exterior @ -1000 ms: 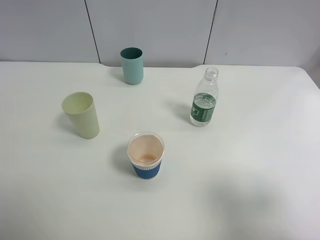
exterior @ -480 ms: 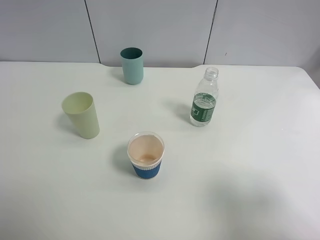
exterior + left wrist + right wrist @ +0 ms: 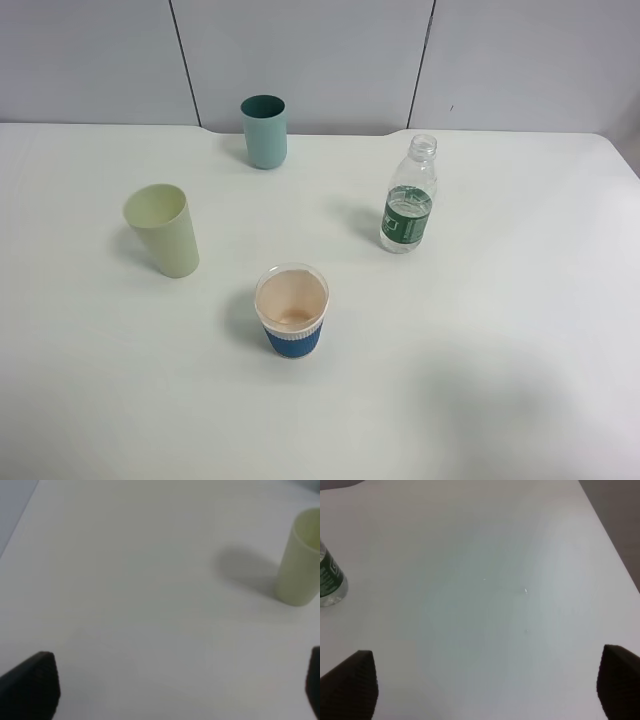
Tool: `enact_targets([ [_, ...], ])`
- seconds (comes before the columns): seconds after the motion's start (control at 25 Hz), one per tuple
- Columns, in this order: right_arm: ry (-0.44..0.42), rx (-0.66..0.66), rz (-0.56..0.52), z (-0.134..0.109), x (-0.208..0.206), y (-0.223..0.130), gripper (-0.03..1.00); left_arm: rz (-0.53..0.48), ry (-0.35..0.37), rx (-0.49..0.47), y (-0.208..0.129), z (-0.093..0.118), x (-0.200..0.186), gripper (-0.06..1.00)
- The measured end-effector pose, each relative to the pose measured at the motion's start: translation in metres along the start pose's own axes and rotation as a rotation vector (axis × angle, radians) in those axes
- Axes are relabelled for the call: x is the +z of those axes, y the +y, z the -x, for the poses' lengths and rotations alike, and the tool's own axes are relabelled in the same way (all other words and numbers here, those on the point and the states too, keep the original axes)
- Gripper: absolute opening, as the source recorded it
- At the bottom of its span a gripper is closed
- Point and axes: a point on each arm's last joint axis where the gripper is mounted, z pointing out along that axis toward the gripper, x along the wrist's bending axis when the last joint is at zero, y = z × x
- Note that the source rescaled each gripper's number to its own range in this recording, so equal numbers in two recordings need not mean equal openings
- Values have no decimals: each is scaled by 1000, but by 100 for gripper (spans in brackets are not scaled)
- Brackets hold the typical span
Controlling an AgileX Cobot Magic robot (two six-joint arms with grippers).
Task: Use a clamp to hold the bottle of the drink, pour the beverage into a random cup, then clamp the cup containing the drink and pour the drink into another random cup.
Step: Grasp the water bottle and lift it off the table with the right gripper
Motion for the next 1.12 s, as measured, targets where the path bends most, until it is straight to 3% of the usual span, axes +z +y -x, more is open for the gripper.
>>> enact_targets([
  [1.12,-3,-2,0,0,0,0,73,0,0,0,0,0,0,100],
])
